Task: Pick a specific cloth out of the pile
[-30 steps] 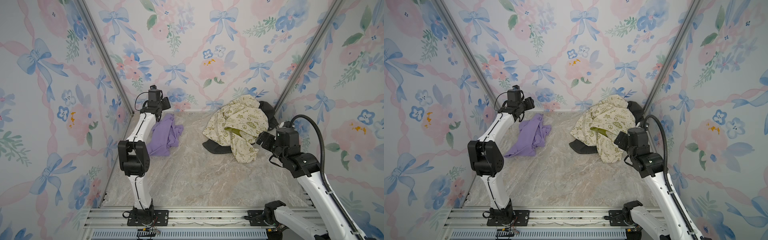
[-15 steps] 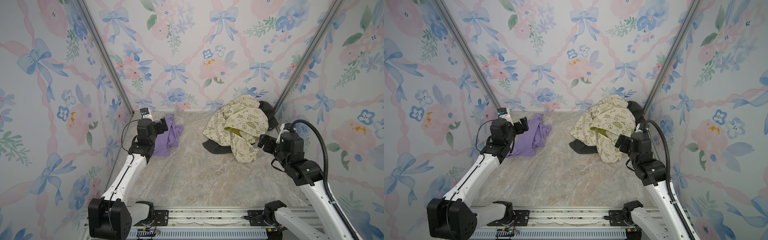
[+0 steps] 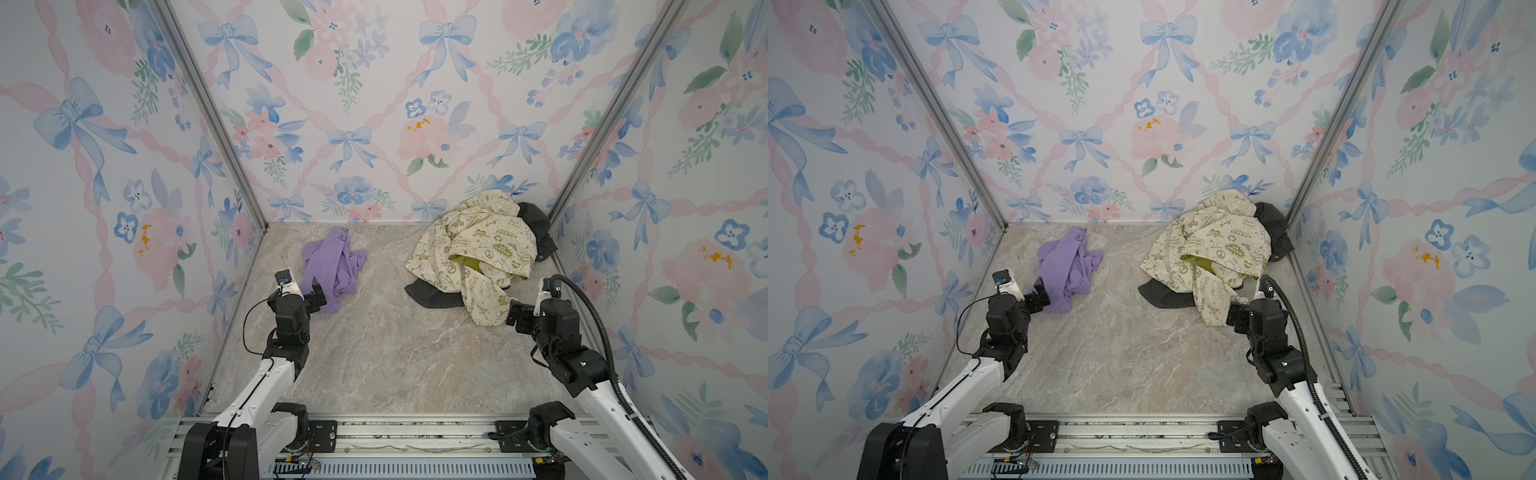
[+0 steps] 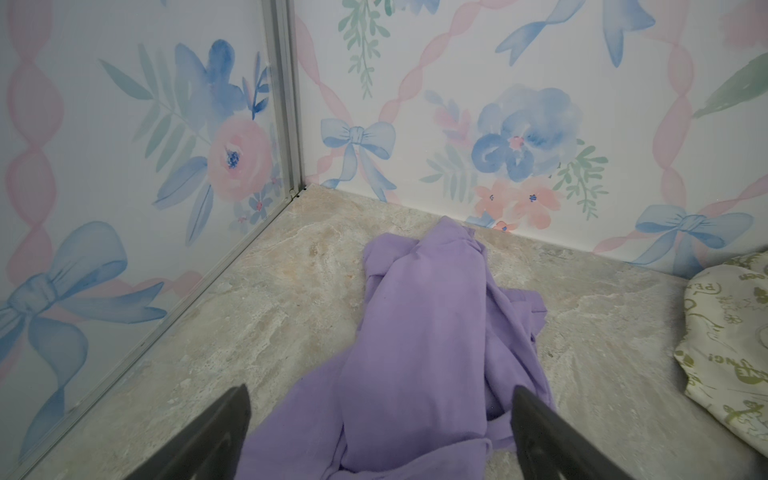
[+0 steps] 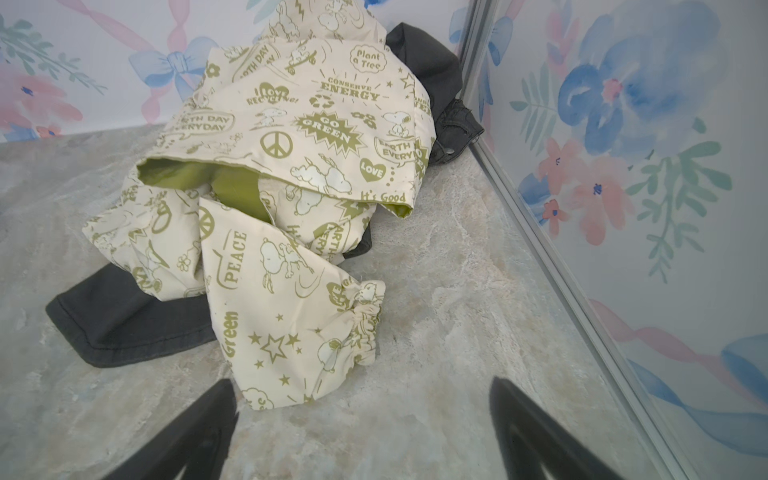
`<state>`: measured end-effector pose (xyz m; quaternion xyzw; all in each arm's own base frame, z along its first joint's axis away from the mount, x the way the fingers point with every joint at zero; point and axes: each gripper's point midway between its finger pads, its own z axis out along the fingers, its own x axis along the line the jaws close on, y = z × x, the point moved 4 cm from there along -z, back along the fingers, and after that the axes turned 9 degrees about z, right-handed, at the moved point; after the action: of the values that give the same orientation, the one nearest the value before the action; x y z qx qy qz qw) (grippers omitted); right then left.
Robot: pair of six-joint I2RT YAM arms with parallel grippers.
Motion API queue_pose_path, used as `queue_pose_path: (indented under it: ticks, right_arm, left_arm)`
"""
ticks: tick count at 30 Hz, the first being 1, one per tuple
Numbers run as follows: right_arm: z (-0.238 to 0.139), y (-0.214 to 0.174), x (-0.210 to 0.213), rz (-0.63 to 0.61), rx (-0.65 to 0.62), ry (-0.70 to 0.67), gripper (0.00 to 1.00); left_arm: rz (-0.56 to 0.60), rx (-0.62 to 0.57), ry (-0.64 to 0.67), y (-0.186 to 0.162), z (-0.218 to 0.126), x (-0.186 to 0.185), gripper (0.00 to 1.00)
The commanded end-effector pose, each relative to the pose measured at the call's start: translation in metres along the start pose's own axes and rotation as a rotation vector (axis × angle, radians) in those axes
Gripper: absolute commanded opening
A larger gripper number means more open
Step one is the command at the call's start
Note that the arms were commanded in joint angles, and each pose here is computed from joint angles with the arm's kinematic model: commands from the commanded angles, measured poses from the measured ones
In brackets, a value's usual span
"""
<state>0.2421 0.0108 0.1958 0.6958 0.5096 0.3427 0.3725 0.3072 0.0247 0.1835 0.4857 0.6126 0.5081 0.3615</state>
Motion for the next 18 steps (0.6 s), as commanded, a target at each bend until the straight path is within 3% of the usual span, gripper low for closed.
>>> queue_pose_path:
  ticks: [1,10,18]
  right_arm:
    - [0.020,-0.005,0.001,-0.063,-0.073,0.011,0.97]
    - [0.072,-0.027,-0.003,0.012,-0.076,0.060,0.97]
    - [0.112,-0.021,0.021,-0.099,0.005,0.134,0.97]
  left_arm:
    - [-0.022,-0.058,0.028,-0.001,0.008,0.009,0.98]
    - [-0.010,-0.085,-0.042,-0.020,0.032,-0.002,0.98]
    - [0.048,-0.034,-0.150,-0.038,0.051,-0.022,0.98]
